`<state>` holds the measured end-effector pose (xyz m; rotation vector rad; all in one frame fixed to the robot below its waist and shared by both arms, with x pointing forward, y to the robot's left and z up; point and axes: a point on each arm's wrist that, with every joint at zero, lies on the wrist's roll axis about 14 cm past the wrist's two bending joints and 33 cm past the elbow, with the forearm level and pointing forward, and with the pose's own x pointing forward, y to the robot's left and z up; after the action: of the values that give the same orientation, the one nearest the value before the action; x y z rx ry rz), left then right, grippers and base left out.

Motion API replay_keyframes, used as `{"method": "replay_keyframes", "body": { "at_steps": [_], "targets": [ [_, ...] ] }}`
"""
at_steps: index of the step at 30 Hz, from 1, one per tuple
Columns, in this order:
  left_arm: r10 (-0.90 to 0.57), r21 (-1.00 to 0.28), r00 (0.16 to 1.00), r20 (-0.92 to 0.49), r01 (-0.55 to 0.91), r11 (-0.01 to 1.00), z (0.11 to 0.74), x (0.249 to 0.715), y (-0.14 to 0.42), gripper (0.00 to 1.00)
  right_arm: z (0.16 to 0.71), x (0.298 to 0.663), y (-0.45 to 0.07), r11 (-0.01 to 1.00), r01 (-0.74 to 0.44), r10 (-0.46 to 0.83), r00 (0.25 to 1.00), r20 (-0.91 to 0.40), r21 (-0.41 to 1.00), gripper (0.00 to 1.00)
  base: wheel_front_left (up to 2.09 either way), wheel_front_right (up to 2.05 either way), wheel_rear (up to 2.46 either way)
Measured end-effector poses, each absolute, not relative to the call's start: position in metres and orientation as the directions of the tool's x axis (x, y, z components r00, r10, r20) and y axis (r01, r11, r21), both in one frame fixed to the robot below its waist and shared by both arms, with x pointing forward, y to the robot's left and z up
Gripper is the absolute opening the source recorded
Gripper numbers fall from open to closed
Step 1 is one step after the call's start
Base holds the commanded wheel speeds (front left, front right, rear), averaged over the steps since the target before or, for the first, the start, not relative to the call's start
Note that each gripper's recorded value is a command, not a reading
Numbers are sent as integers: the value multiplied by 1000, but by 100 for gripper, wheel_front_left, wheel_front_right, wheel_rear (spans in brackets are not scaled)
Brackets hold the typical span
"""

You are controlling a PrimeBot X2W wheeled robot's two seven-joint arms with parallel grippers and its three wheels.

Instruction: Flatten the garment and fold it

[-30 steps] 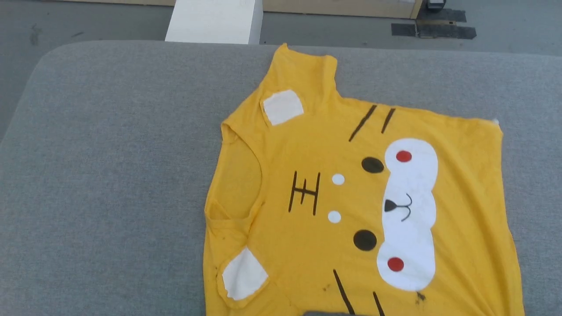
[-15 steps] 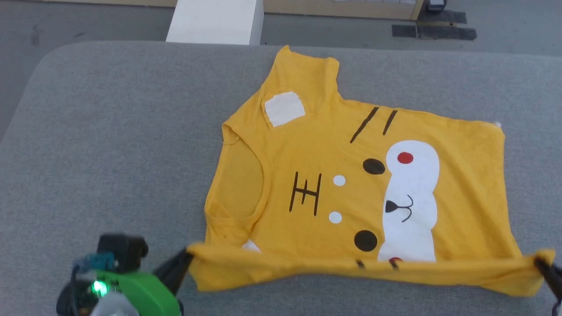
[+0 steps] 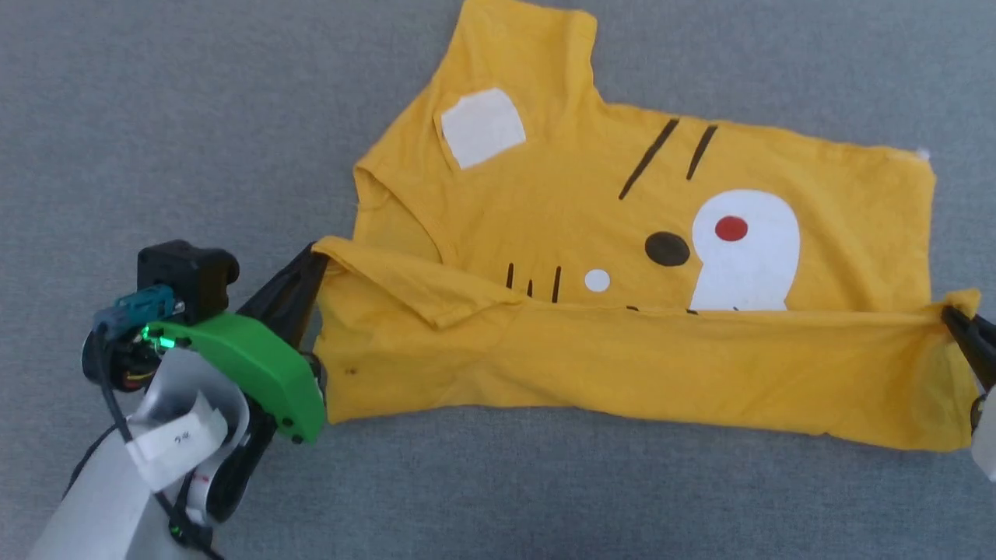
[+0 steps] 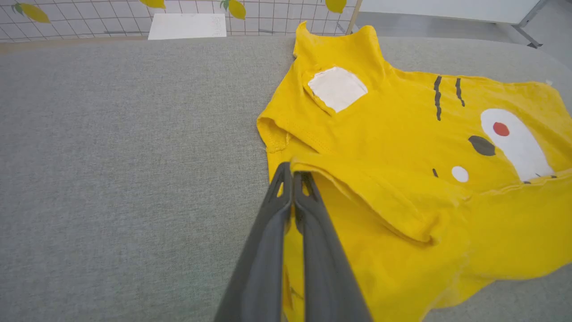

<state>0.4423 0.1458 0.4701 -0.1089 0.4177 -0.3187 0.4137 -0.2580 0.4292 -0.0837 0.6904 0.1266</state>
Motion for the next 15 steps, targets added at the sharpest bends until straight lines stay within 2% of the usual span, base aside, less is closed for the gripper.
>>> {"method": "replay_keyframes", "body": {
  "at_steps": [9, 10, 11, 12, 13, 14, 15],
  "targets": [
    [-305, -207, 817, -490, 231, 951, 396, 463, 142, 0, 374, 427, -255, 989, -149, 102, 681, -725, -2, 0, 0, 0, 0],
    [-304, -210, 810, -502, 227, 951, 390, 464, 142, 0, 371, 429, -256, 989, -150, 102, 679, -727, -1, 53, 0, 0, 0],
    [-300, -211, 810, -503, 221, 952, 386, 466, 142, 31, 369, 431, -256, 988, -155, 104, 675, -731, -2, 100, 0, 0, 0],
    [-296, -212, 813, -501, 217, 953, 385, 468, 142, 48, 368, 433, -256, 988, -157, 104, 675, -731, -4, 100, 0, 0, 0],
    [-293, -214, 818, -495, 212, 954, 385, 471, 143, 83, 369, 436, -257, 988, -157, 105, 681, -725, -4, 100, 0, 0, 0],
    [-290, -220, 822, -491, 205, 954, 385, 472, 142, 100, 370, 438, -258, 988, -152, 104, 687, -719, -3, 100, 0, 0, 0],
    [-288, -226, 824, -488, 199, 954, 385, 472, 143, 100, 371, 438, -260, 988, -152, 100, 687, -720, -8, 100, 0, 0, 0]
  ]
}}
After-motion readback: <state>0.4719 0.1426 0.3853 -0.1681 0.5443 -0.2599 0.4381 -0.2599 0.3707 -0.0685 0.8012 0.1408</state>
